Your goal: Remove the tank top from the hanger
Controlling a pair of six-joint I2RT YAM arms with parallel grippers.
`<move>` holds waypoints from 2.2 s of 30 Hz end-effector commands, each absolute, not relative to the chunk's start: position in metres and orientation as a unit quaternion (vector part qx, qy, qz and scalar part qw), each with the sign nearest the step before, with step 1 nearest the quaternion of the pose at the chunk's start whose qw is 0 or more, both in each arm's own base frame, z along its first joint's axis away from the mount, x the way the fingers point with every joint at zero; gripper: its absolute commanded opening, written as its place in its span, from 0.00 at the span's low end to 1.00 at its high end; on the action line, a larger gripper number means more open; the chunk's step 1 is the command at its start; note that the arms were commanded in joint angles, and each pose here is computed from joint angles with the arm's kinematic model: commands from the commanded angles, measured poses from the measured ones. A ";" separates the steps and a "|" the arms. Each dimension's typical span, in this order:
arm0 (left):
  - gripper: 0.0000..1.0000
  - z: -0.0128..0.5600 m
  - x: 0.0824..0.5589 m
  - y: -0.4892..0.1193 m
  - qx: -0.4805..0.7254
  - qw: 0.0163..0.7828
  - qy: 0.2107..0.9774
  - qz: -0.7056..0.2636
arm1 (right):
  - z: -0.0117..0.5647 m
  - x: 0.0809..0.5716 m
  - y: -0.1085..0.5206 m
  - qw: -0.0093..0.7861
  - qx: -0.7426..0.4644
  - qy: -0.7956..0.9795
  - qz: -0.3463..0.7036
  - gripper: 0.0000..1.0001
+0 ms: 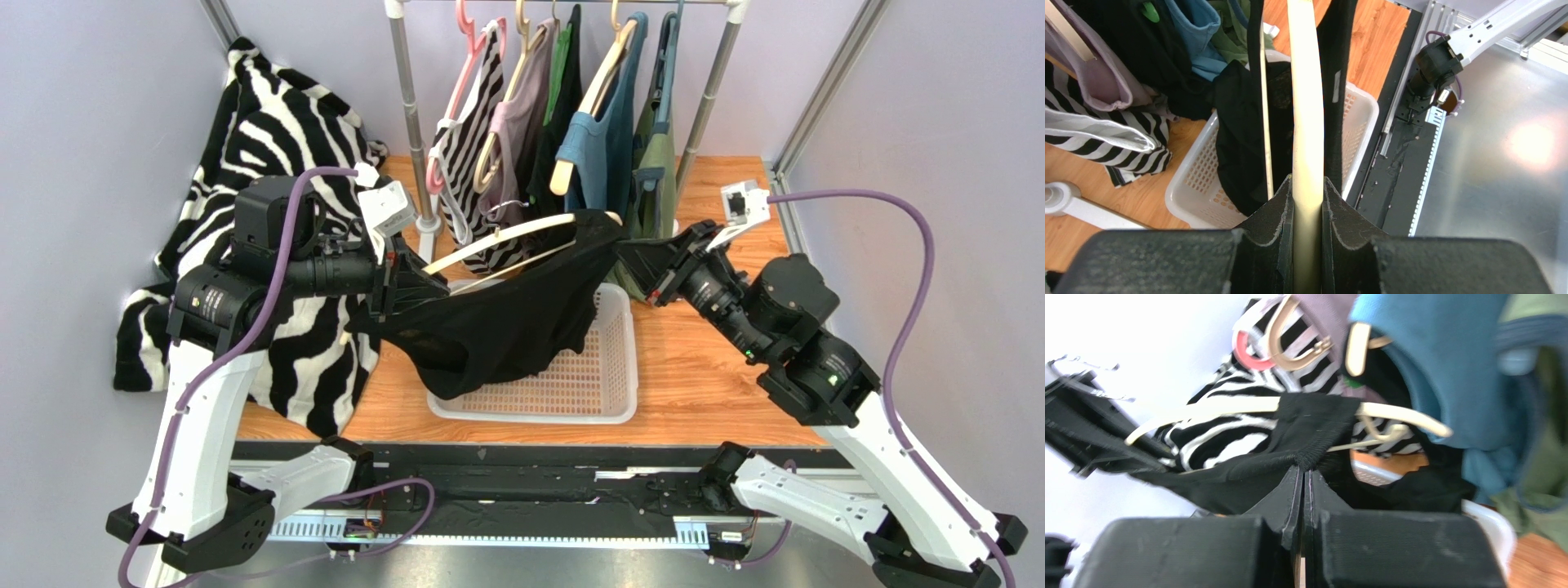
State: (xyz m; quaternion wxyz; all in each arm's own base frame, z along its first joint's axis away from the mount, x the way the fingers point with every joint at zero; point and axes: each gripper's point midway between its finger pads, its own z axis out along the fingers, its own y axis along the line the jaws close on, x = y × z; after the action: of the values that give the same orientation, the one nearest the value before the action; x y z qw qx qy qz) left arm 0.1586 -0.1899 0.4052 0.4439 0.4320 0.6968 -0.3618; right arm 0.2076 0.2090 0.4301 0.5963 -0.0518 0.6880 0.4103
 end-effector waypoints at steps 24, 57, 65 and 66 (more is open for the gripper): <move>0.00 0.443 0.082 -0.163 0.529 0.502 0.601 -0.328 | 0.374 0.254 0.129 0.621 0.100 0.743 0.228 0.00; 0.00 0.422 0.168 -0.212 0.530 0.410 0.644 -0.369 | 0.378 0.188 0.155 0.608 -0.187 0.712 0.297 0.66; 0.00 0.427 0.183 -0.228 0.542 0.414 0.635 -0.363 | 0.400 0.184 0.157 0.610 -0.254 0.702 0.265 0.70; 0.00 0.428 0.179 -0.230 0.550 0.409 0.630 -0.366 | 0.415 0.186 0.157 0.626 -0.251 0.688 0.267 0.70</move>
State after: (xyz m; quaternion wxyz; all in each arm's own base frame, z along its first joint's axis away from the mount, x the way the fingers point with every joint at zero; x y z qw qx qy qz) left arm 0.1866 -0.2208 0.4019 0.3759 0.5236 0.6738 -0.3614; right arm 0.1832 0.1548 0.3914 0.6039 -0.2125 0.7127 0.2865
